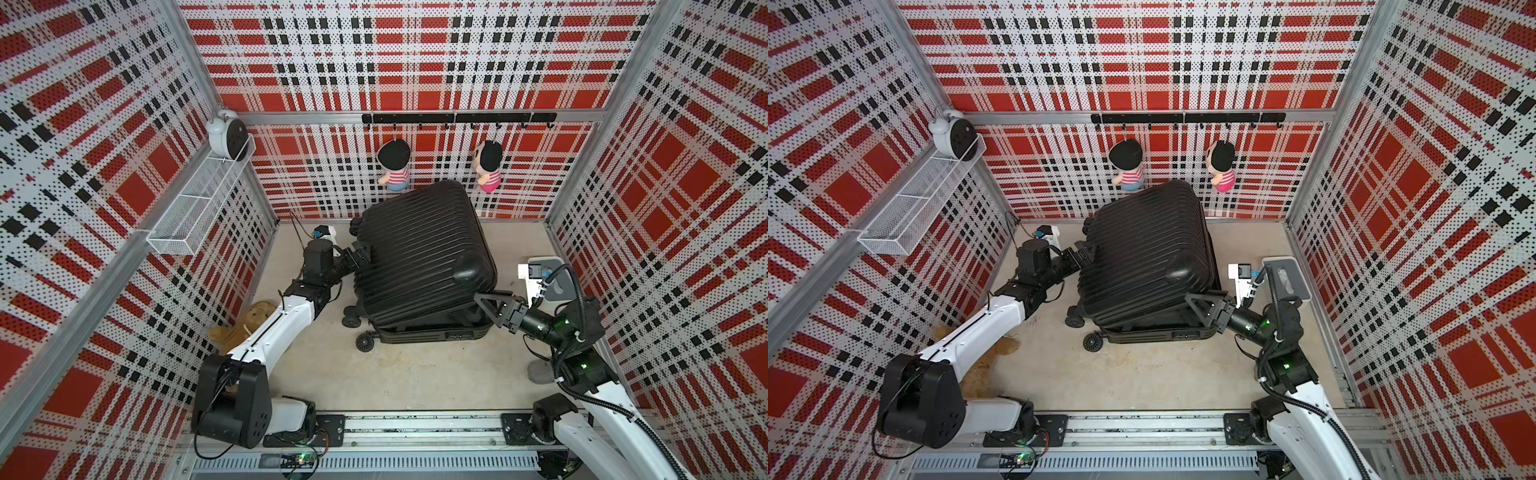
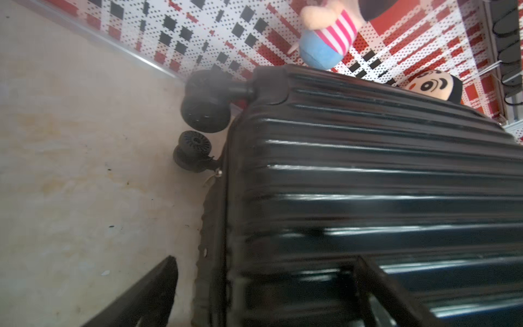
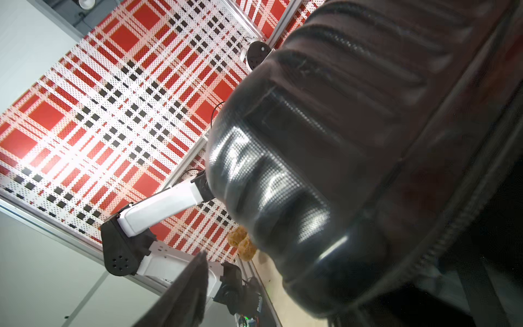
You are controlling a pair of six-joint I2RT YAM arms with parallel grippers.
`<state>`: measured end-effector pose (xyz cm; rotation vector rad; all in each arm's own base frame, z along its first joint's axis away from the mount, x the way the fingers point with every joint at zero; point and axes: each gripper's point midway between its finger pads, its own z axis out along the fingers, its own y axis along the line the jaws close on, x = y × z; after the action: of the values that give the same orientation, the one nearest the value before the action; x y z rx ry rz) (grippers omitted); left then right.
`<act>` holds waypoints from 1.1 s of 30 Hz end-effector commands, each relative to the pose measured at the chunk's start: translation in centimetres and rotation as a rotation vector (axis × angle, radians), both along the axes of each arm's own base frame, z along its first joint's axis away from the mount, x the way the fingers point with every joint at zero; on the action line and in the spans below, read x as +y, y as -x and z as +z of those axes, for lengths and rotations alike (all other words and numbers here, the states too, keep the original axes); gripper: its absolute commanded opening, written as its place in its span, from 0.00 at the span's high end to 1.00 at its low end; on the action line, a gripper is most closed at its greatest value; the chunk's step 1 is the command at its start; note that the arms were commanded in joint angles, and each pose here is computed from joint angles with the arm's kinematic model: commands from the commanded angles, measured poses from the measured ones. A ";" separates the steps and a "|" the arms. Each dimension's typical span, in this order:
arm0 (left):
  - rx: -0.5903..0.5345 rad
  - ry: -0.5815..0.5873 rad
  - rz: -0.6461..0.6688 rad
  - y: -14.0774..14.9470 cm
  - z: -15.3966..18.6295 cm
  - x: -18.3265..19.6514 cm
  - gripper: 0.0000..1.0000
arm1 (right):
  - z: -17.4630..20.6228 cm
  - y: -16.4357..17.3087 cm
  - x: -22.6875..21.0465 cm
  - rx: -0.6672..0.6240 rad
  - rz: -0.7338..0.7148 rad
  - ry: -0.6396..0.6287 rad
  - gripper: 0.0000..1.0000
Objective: Open the suitcase zippers
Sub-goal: Open the suitcase at the center of the board.
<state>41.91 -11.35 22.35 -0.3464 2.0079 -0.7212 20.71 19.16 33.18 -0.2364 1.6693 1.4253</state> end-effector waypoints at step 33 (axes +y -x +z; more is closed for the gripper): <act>0.219 0.081 -0.447 6.1 -8.5 -23.8 0.10 | 10.7 1.4 2.1 -0.385 -0.112 0.269 0.44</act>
<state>44.35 -28.16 24.88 -0.2994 1.8474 -1.0243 20.09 20.81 40.33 -0.4513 1.6626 0.9976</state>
